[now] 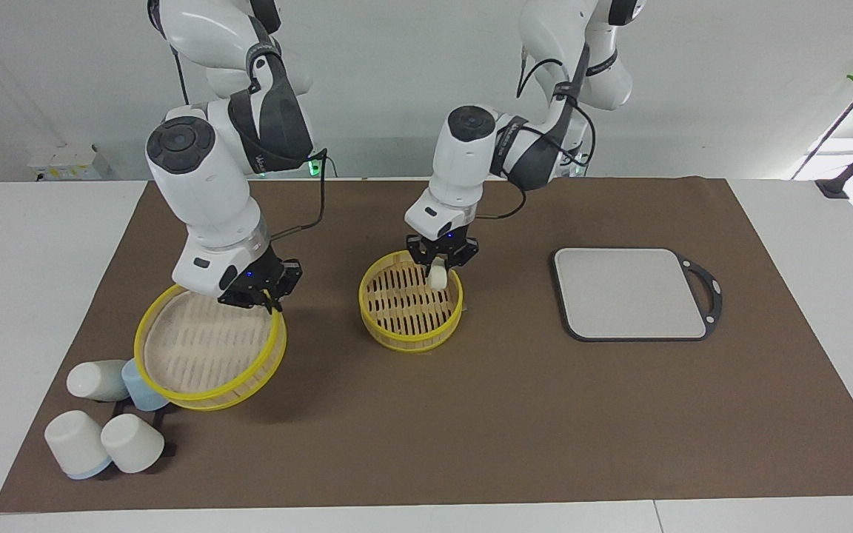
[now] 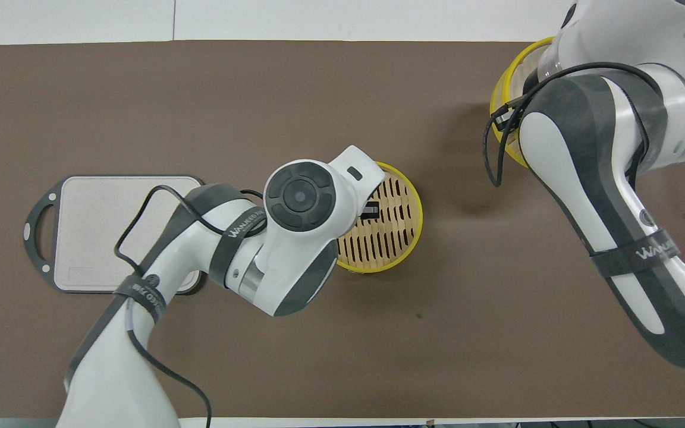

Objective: Place bun in steamer

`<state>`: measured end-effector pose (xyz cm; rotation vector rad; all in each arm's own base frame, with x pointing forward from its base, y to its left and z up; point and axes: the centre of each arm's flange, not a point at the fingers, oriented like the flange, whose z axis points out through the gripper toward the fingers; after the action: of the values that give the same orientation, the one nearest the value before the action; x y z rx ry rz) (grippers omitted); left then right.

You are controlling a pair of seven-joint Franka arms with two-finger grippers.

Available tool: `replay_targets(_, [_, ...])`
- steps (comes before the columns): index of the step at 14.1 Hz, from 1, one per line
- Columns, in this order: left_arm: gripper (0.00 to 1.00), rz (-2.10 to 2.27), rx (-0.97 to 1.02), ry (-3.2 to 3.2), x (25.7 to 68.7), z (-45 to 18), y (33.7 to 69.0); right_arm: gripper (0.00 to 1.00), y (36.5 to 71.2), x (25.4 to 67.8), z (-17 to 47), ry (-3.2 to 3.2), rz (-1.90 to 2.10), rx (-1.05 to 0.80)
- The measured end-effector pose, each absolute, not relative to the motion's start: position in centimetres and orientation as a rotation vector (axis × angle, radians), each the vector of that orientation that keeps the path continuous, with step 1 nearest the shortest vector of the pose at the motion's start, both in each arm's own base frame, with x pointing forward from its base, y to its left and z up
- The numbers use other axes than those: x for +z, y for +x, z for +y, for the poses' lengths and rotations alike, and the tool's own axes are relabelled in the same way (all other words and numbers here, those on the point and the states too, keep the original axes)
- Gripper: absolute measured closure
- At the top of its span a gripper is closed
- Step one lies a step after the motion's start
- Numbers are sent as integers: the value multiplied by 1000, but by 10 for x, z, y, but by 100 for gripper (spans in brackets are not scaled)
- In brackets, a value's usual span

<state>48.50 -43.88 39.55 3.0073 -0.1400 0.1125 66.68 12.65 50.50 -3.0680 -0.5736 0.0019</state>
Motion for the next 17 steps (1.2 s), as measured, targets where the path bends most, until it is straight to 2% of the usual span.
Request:
replay_targets(3, [66,-185,117,3010,346,-463,478,92,665,503,131,-3064,-585,10])
replay_targets(8, [64,-176,138,3007,328,-463,484,92,664,495,130,-3065,-581,36])
replay_targets(11, [39,-177,140,3005,328,-464,484,92,663,490,129,-3071,-554,51])
replay_targets(14, [5,-178,121,3016,330,-462,484,92,661,491,131,-3081,-494,52])
replay_targets(15, [0,-174,102,3027,337,-459,484,92,661,492,132,-3085,-471,51])
replay_targets(17, [0,-125,61,3051,372,-435,492,92,659,493,136,-3091,-428,51])
